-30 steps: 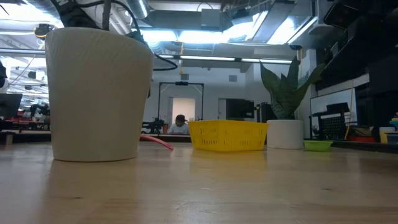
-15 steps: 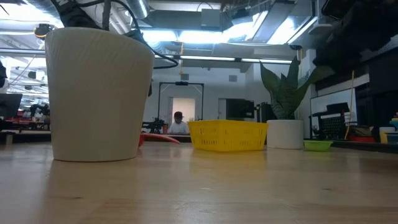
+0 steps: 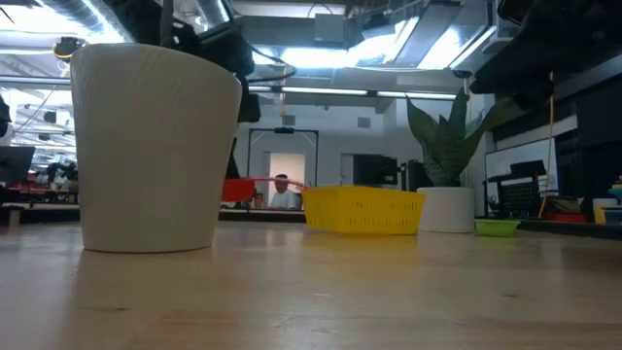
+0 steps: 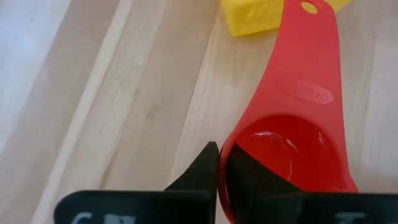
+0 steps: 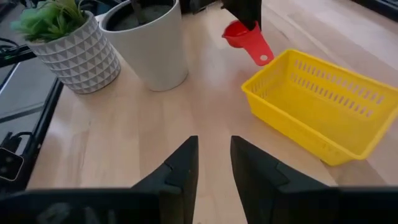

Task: Nest measuring cups in basket
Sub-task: Stack the red measuring cup on top of the blue measuring cup

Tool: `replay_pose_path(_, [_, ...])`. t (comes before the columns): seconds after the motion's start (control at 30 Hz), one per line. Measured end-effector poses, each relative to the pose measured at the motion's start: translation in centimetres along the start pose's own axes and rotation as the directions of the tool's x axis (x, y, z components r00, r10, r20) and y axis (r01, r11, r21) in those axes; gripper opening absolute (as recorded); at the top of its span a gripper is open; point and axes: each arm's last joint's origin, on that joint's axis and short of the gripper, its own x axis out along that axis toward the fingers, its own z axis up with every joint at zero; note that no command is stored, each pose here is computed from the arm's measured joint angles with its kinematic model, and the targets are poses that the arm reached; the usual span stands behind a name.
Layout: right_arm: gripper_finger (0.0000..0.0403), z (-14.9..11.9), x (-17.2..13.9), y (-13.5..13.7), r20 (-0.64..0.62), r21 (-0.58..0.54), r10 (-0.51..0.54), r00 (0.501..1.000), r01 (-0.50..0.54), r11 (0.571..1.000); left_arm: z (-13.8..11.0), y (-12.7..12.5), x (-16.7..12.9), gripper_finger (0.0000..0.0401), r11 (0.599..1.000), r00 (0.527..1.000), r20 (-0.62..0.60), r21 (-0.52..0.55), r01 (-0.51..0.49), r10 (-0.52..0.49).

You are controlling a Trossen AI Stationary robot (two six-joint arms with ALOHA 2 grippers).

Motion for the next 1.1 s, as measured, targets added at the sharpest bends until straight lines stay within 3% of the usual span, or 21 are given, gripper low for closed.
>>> replay_pose_path(0.23, [0.0098, 0.3, 0.0, 0.2, 0.031, 0.015, 0.015, 0.999, -0.016, 1.0, 1.5, -0.2, -0.9, 0.0011, 0.997, 0.999, -0.013, 0.064, 0.037, -0.036])
replay_pose_path(0.4, [0.0098, 0.8, 0.1, 0.1, 0.07, 0.038, 0.022, 0.997, -0.024, 0.999, 2.4, -0.6, -1.3, 0.0011, 0.981, 0.987, 0.027, 0.113, 0.155, -0.159])
replay_pose_path(0.53, [0.0098, 1.8, 0.5, -0.6, 0.132, 0.096, -0.015, 0.991, 0.002, 0.995, 3.4, -1.1, -1.5, 0.0011, 0.961, 0.965, 0.126, 0.185, 0.207, -0.232])
replay_pose_path(0.73, [0.0098, 3.6, 1.1, -2.6, 0.22, 0.184, -0.063, 0.974, 0.022, 0.983, 4.2, -1.7, -1.7, 0.0011, 0.939, 0.946, 0.203, 0.288, 0.191, -0.254])
replay_pose_path(0.93, [0.0098, 5.2, 1.7, -4.5, 0.277, 0.285, -0.01, 0.961, -0.072, 0.956, 4.6, -2.5, -1.8, 0.0011, 0.923, 0.929, 0.247, 0.34, 0.182, -0.275])
replay_pose_path(1.1, [0.0098, 5.5, 2.9, -6.0, 0.246, 0.4, 0.039, 0.969, -0.138, 0.906, 5.3, -3.7, -2.2, 0.0011, 0.889, 0.898, 0.314, 0.43, 0.155, -0.308])
